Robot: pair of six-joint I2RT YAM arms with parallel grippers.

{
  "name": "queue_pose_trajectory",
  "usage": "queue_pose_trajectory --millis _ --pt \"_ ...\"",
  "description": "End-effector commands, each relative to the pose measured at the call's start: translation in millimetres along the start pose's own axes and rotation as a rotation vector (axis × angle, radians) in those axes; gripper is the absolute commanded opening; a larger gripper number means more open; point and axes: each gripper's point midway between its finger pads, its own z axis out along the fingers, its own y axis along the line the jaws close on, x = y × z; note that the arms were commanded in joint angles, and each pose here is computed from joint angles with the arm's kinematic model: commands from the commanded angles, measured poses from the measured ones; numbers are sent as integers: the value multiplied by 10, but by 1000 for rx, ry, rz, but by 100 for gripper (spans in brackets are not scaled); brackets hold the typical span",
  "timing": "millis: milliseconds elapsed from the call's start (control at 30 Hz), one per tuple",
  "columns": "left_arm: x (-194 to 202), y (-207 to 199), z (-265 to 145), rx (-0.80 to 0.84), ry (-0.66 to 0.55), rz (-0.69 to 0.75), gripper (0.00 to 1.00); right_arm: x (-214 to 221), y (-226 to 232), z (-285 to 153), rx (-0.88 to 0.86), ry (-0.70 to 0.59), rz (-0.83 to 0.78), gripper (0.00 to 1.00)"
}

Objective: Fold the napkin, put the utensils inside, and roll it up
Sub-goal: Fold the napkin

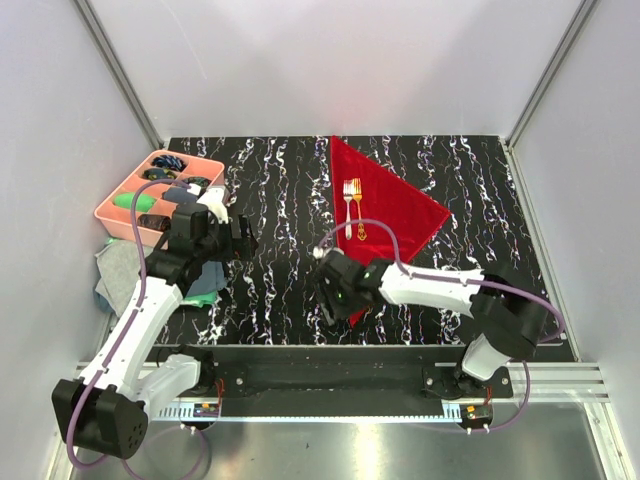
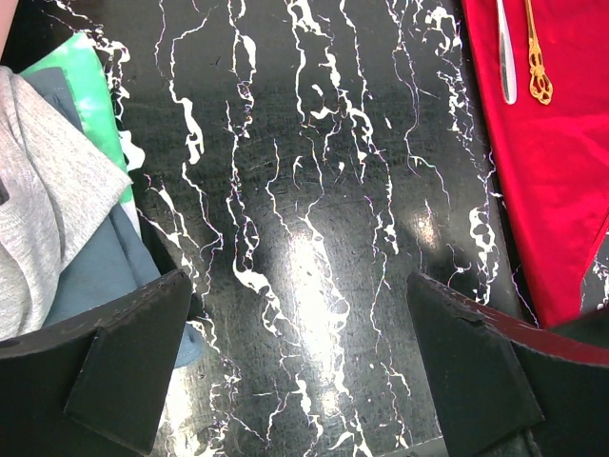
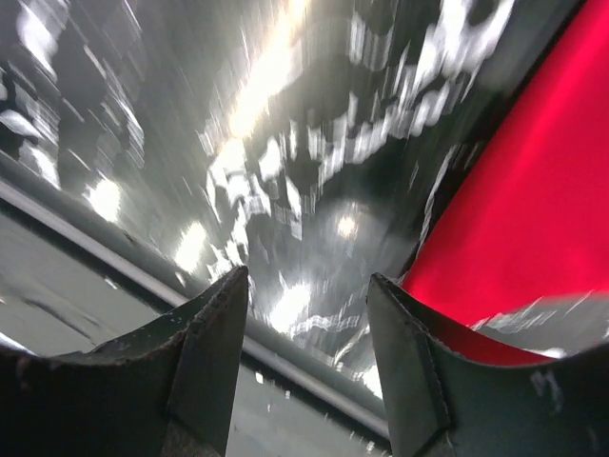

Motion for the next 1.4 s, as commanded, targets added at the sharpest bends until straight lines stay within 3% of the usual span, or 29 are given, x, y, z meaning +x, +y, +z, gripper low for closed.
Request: queue_pose_trajectory --millis 0,433,767,1067,1367 --pt "-95 -42 -14 24 -35 14 99 302 55 -32 79 -6 97 61" --pt "-150 -115 -91 59 -64 12 99 487 161 -97 156 9 94 57" --pt "-153 -127 -88 65 -64 11 99 42 115 -329 226 -125 23 53" --pt "-140 -112 -78 58 -59 12 99 -138 -119 -163 322 -116 0 49" --pt "-135 -125 -76 65 -58 10 99 -34 -235 -23 355 -71 10 47"
